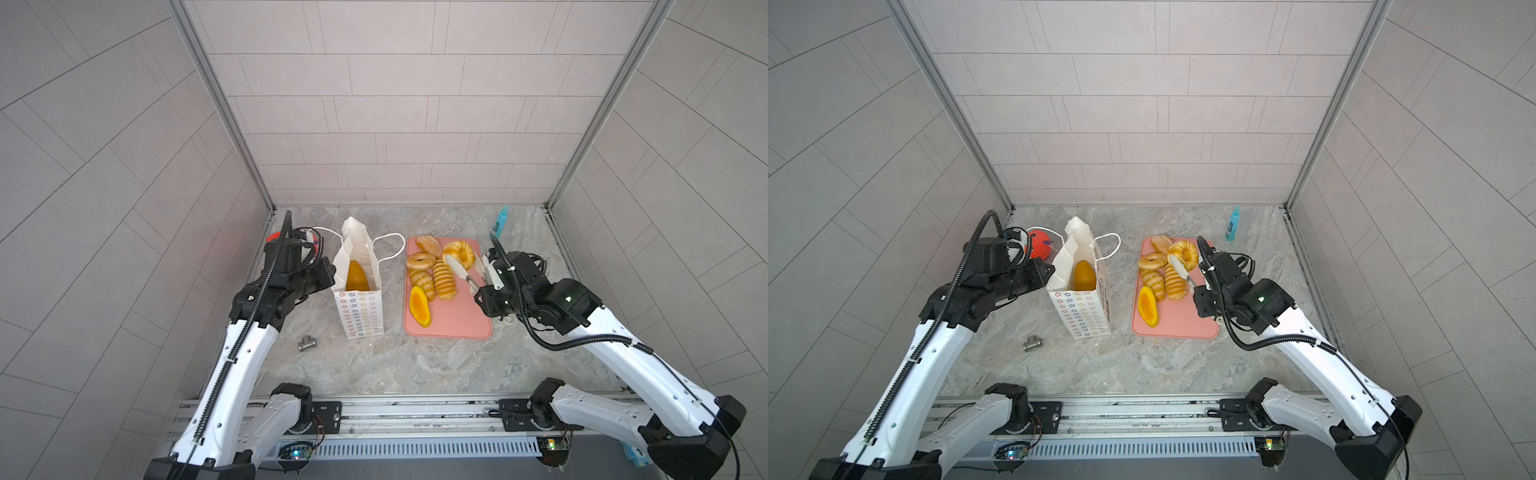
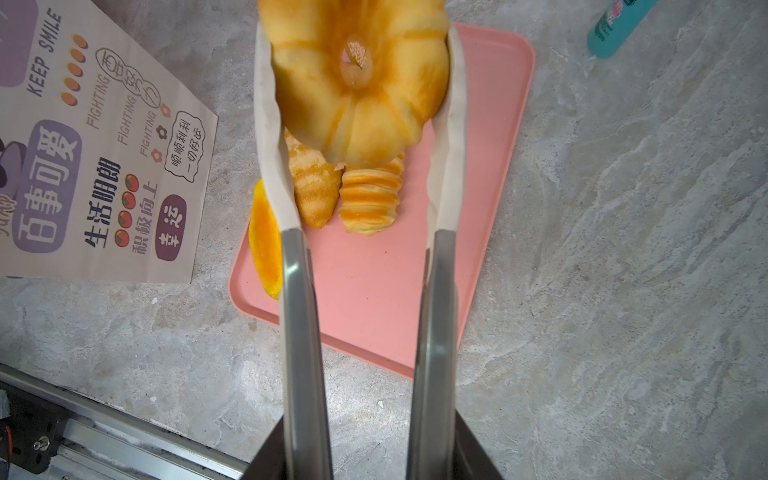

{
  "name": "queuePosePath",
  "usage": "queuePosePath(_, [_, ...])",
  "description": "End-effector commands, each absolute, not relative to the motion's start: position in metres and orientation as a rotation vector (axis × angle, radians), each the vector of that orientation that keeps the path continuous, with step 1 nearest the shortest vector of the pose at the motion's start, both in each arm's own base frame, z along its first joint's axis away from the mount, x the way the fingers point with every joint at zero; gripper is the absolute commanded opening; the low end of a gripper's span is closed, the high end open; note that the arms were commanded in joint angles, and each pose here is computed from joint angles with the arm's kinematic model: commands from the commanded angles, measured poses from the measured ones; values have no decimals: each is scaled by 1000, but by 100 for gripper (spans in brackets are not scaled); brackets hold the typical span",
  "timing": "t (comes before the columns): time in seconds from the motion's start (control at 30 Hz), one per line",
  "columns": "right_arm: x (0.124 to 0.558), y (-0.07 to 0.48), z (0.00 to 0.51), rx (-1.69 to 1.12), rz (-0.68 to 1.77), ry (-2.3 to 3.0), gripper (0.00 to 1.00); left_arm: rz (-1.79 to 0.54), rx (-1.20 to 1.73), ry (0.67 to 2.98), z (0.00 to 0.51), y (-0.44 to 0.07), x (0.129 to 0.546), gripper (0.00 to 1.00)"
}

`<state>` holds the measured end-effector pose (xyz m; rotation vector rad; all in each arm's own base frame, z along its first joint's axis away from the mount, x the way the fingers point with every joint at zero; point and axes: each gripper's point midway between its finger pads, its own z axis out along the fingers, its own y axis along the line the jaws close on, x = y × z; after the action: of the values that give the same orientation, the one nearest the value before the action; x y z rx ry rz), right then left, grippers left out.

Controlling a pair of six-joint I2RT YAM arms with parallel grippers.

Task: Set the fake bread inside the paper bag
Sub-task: 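Lift the pinched ring bun up off the tray with the right gripper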

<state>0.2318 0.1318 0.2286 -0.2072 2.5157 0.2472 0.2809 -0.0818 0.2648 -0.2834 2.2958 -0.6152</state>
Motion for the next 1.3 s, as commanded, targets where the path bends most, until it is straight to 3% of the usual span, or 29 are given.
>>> queuePosePath(0.0, [239,132,251,-198,264,2453,45,-598,-288,2300,267,-79,276,9])
queuePosePath(1.27, [264,155,354,-271,368,2261,44,-602,-284,2293,271,-80,276,9])
